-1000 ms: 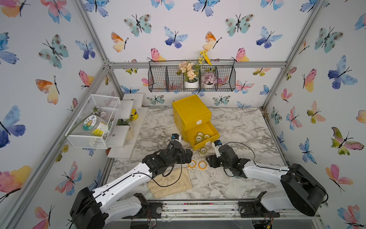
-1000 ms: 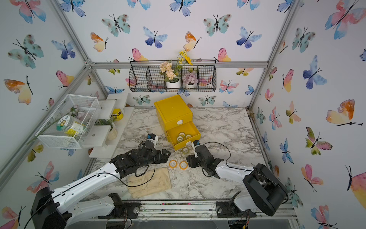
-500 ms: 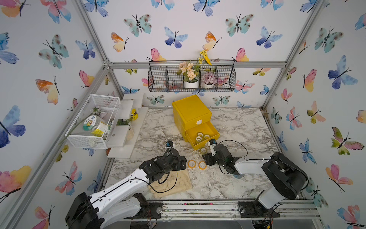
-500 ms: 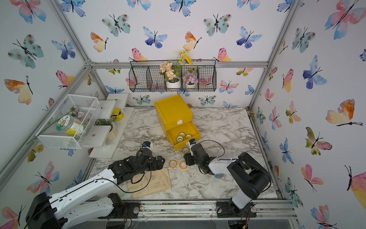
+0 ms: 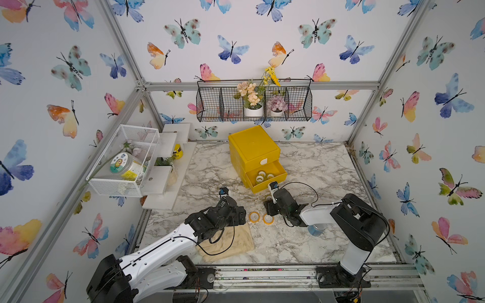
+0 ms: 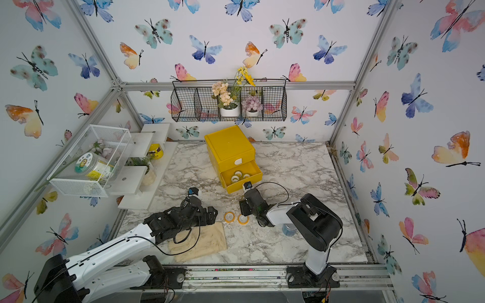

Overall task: Place the transparent tape into the drawer according to color
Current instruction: Pick up the tape at the center of the board.

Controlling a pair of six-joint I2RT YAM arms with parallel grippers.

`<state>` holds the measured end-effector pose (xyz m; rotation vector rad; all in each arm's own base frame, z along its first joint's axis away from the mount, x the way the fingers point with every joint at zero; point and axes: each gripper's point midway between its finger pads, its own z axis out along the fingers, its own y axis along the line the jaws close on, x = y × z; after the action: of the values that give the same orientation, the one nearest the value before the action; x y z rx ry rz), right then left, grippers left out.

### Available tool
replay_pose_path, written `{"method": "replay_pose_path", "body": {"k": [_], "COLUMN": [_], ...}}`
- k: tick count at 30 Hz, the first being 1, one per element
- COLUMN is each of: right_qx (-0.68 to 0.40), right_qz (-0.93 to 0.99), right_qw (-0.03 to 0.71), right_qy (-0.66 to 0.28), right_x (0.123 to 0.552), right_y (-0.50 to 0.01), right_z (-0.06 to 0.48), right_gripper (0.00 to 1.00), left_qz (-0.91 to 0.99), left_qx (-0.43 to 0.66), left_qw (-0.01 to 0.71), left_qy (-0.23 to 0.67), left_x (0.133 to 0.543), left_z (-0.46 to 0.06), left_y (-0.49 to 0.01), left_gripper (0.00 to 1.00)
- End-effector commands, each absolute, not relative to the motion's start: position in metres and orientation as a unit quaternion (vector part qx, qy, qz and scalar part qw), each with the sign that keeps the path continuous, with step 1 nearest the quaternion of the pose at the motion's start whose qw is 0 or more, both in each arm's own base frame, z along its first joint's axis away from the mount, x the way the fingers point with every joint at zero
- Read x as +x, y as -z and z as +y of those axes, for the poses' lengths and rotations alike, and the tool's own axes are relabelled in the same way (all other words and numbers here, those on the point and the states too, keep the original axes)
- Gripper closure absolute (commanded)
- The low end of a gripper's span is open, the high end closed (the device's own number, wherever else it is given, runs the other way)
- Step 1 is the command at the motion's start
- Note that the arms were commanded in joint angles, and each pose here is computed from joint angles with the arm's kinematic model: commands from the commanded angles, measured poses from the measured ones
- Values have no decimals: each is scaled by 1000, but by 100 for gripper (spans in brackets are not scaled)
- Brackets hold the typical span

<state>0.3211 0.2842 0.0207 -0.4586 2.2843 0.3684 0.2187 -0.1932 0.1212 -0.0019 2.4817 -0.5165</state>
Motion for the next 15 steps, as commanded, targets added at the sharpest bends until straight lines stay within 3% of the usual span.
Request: {"method": "replay_pose_path", "body": {"k": [1, 8, 15], "right_qx": [-174, -177, -193], "right_qz": [906, 907, 897], "right_qw": [370, 360, 342], "right_qy": [-113, -128, -203], "right_x": [321, 313, 280], "right_y": [-6, -4, -25], "right_z": [274, 274, 276], "right_gripper": [39, 53, 59], "left_qz": [937, 939, 940], "left_qx": [-6, -5, -5], "left_qw": [300, 294, 293], "left_qy": [179, 179, 176], "left_x": [220, 219, 219], "left_z": [-188, -189, -188], "left_y": [-116, -113, -112], "left_gripper": [7, 7, 7]}}
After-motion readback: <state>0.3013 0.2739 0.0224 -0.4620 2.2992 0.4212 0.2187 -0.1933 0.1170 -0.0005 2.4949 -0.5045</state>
